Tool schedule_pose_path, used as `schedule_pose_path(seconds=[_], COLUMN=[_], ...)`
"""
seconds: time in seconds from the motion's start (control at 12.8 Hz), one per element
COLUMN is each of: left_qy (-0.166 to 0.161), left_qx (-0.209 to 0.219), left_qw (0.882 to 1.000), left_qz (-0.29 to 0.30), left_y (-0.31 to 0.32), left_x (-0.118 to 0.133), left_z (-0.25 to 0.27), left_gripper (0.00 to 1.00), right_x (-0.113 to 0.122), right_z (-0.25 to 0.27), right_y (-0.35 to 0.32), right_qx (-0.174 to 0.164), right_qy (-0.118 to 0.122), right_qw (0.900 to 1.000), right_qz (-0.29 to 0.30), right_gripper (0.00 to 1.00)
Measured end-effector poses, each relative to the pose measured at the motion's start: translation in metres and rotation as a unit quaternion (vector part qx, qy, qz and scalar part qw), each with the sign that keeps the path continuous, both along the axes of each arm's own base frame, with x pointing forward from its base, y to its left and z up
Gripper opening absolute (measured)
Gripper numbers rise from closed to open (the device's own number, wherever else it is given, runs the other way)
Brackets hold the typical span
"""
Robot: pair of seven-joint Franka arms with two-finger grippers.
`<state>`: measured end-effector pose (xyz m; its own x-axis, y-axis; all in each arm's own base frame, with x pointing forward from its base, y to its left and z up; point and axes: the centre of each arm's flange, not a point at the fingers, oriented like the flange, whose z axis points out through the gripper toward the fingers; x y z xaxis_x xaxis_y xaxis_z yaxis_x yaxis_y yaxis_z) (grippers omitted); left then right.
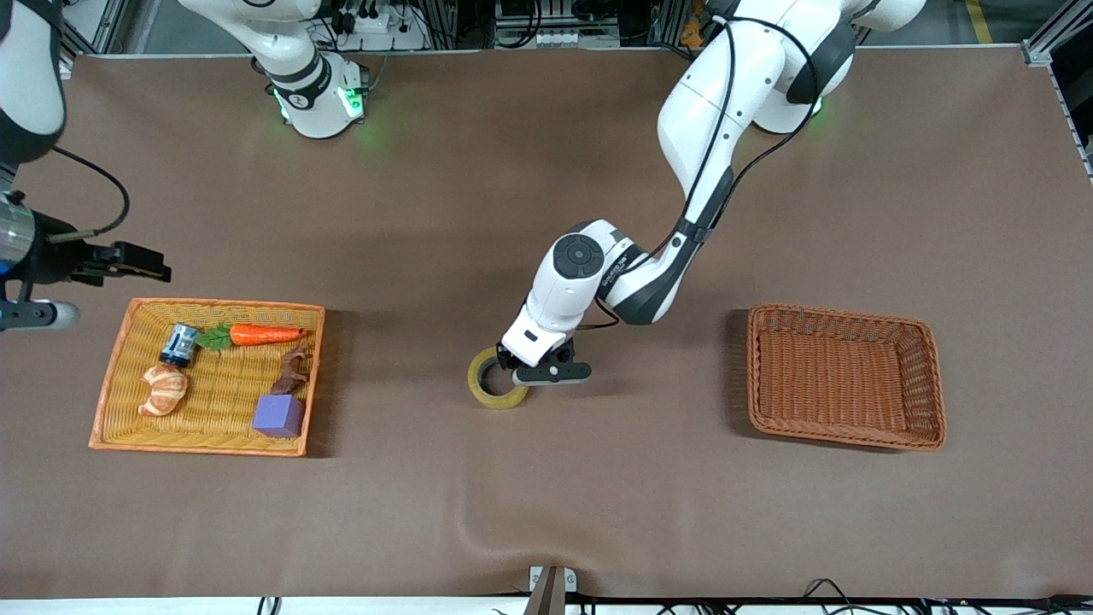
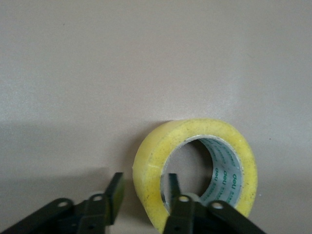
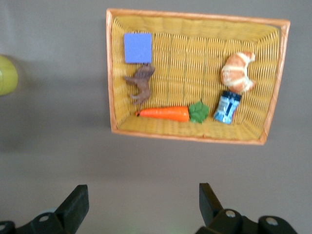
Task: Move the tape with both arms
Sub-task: 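Reach the left gripper to the tape roll and grasp its rim, then carry the tape roll with the left gripper into the brown basket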
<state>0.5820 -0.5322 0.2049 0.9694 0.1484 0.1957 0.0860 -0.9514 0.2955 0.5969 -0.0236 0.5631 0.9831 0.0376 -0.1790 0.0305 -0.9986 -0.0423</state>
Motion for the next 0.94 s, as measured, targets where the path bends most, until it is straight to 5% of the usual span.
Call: schedule_pose_path(seconds=[0.62,0.94], left_qy=[-0.028,-0.019], left_qx=[0.013,0.055], left_qw=[0.998,0.998], left_qz=[-0.051,-0.033], left_y=[-0.001,0.091], left_x=[0.002,0.077], left_z=[-0.005,0.096], left_gripper=[0.25,0.24], right_x=[-0.029,-0.031], right_z=[0.05,0.049], right_y=[-0.021,-0.026], right_qx=[0.005,0.003], right_qy=[-0.033,-0.044], right_qw=[0.999,0.999], right_qz=[-0.023,-0.029], right_gripper=[1.0,1.0])
